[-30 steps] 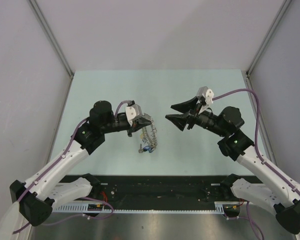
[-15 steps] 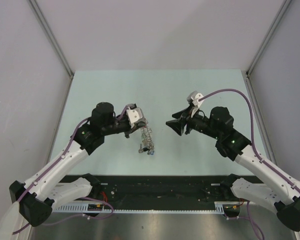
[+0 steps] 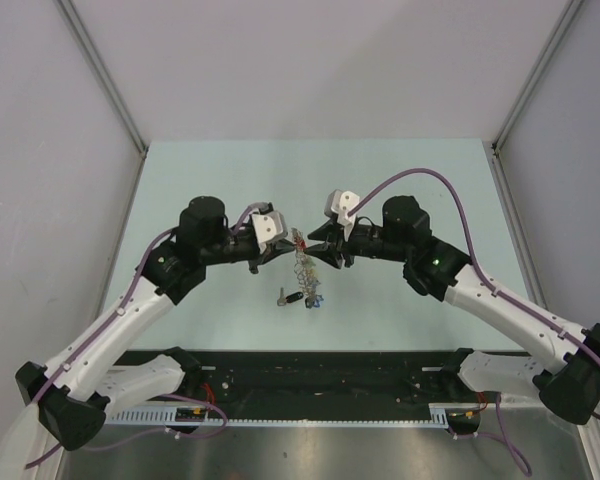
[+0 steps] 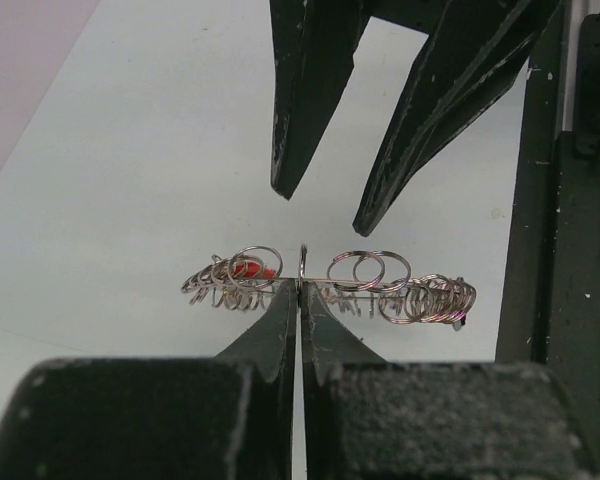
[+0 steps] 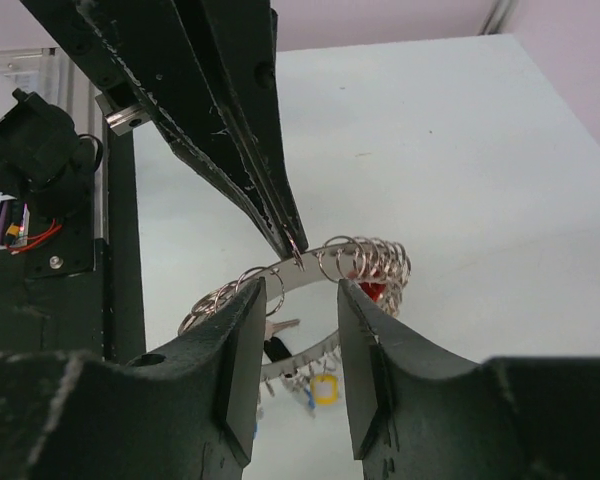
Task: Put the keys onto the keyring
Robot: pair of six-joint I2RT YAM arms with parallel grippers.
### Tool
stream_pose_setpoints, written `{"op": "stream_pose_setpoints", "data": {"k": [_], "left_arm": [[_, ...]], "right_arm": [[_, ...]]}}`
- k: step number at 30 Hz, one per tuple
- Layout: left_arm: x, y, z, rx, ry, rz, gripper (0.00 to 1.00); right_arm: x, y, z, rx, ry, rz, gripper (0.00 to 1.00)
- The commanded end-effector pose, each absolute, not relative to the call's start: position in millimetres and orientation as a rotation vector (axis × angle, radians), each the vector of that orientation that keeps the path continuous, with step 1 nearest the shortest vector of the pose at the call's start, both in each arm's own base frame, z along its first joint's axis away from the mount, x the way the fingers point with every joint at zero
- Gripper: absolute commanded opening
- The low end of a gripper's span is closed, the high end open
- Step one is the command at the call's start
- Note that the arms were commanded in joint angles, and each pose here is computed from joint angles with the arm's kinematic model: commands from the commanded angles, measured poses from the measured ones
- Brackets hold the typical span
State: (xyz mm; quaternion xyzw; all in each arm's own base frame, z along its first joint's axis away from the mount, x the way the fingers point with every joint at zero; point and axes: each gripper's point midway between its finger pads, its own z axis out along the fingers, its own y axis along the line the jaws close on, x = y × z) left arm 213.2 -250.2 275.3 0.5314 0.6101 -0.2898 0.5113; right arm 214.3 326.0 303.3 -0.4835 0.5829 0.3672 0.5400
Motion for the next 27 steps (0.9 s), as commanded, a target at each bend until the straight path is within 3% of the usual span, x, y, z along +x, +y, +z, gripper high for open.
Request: {"op": "stream_pose_setpoints", "data": {"k": [1,27], "left_arm": [[202.1,-259.9,310.5,1.313,1.347,-0.755,0.00],[192.5,-268.6,316.1,1.353,1.359,-0.816,0.01]], "right_arm": [[209.9,332.5,323.7,-1.246,1.261,0.845,0.39],[202.0,345.0,326.8,-1.307,1.188,0.871,0.20]]}}
